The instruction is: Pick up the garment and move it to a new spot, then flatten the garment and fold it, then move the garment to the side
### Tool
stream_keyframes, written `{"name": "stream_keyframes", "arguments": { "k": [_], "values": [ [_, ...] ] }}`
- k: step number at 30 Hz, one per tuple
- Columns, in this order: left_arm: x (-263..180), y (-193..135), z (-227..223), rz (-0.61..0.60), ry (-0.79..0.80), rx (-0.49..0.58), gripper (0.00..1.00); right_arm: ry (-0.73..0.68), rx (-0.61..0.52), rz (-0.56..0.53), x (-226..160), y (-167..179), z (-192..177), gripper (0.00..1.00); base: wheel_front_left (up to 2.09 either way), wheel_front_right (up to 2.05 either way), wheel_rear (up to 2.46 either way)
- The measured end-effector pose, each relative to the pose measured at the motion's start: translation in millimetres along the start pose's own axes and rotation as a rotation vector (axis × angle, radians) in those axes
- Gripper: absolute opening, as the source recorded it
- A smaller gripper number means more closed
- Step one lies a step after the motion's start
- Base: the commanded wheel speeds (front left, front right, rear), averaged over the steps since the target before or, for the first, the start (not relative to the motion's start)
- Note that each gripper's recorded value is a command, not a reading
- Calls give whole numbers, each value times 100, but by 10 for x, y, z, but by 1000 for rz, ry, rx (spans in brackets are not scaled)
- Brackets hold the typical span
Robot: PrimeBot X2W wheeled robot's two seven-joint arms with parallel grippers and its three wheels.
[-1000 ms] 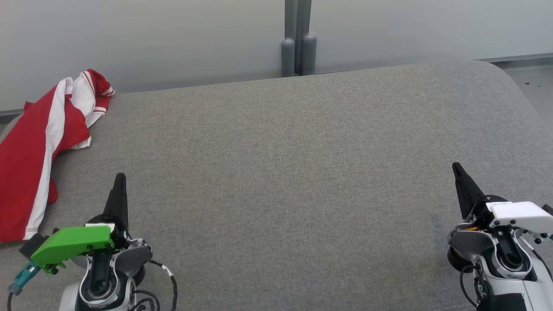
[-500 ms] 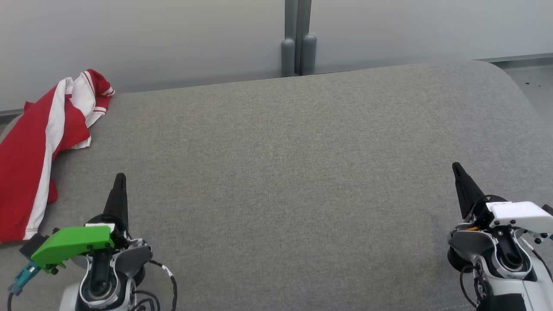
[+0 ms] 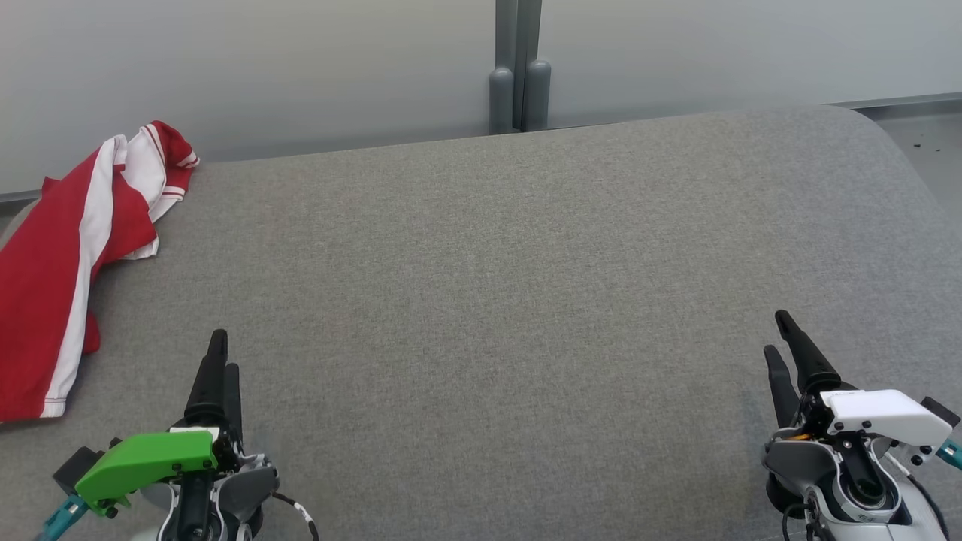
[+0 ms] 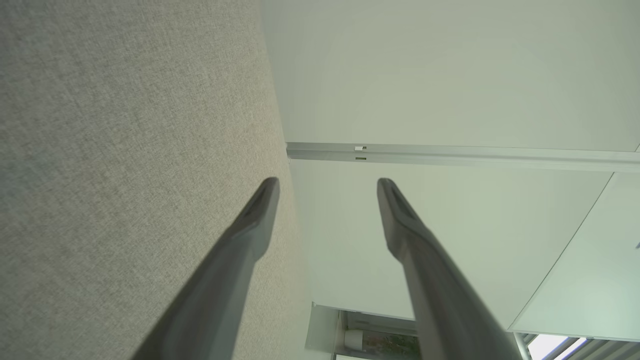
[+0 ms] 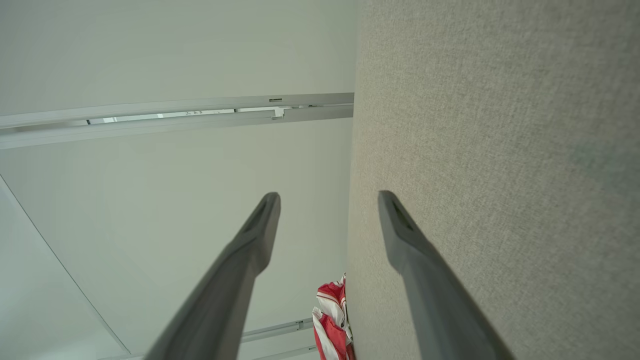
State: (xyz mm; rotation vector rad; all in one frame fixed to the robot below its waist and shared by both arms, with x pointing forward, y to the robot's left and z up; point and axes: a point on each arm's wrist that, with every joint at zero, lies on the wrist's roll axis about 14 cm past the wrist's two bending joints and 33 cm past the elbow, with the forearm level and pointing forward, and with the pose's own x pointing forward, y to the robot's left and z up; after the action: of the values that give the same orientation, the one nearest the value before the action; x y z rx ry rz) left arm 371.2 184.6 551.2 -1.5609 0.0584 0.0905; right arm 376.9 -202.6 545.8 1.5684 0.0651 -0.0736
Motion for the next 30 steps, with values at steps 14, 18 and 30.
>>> {"name": "stream_keyframes", "arguments": {
  "k": [14,18,30],
  "values": [
    [-73,-106,4,-35,-24,150,100,-30,-155,24,-51,83,1,100,0,0,0],
    [-89,-149,-6,-42,-31,210,100,-33,-225,49,-50,168,-24,100,0,0,0],
    [-145,-253,-67,-73,-44,452,100,-28,-490,103,-95,320,-137,100,0,0,0]
  ]
}}
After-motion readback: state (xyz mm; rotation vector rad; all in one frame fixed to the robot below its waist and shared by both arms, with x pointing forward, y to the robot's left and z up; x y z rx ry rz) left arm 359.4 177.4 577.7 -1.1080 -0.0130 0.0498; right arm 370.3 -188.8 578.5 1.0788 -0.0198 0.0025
